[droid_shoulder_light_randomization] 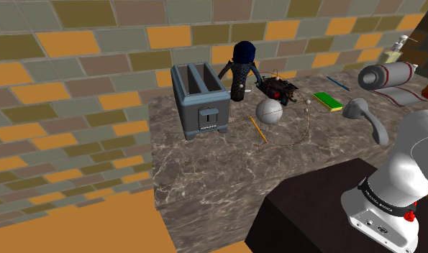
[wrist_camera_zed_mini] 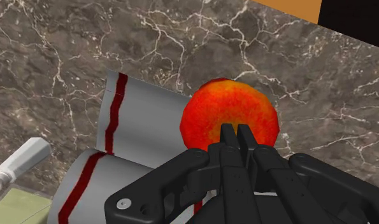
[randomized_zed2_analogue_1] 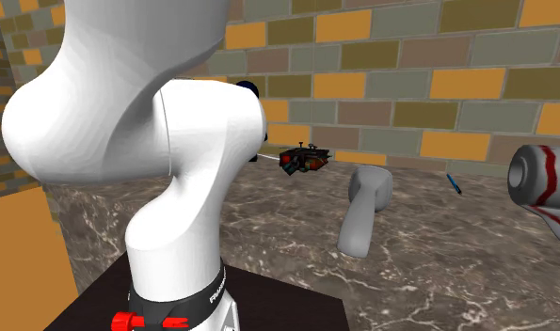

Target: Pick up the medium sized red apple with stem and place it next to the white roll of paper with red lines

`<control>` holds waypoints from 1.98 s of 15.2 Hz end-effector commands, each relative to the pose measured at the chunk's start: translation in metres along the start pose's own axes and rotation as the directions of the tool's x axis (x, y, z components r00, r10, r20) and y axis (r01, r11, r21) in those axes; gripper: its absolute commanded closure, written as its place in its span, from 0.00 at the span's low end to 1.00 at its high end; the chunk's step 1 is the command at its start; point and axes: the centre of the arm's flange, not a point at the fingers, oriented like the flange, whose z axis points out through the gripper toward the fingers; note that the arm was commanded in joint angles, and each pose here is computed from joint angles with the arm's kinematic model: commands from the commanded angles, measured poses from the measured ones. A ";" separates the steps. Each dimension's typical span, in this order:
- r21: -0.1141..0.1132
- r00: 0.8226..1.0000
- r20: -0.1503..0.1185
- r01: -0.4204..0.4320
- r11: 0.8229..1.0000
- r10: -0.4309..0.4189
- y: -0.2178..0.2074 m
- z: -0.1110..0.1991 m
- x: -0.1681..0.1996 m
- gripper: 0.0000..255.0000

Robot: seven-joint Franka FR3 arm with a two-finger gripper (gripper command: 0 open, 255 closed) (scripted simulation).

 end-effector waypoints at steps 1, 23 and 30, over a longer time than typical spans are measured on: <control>-0.001 1.000 0.000 0.000 1.000 0.000 0.000 0.010 -0.001 1.00; -0.001 1.000 0.000 0.000 1.000 0.000 -0.005 0.074 -0.006 0.00; -0.001 1.000 0.000 0.000 1.000 0.000 -0.005 0.024 -0.006 0.00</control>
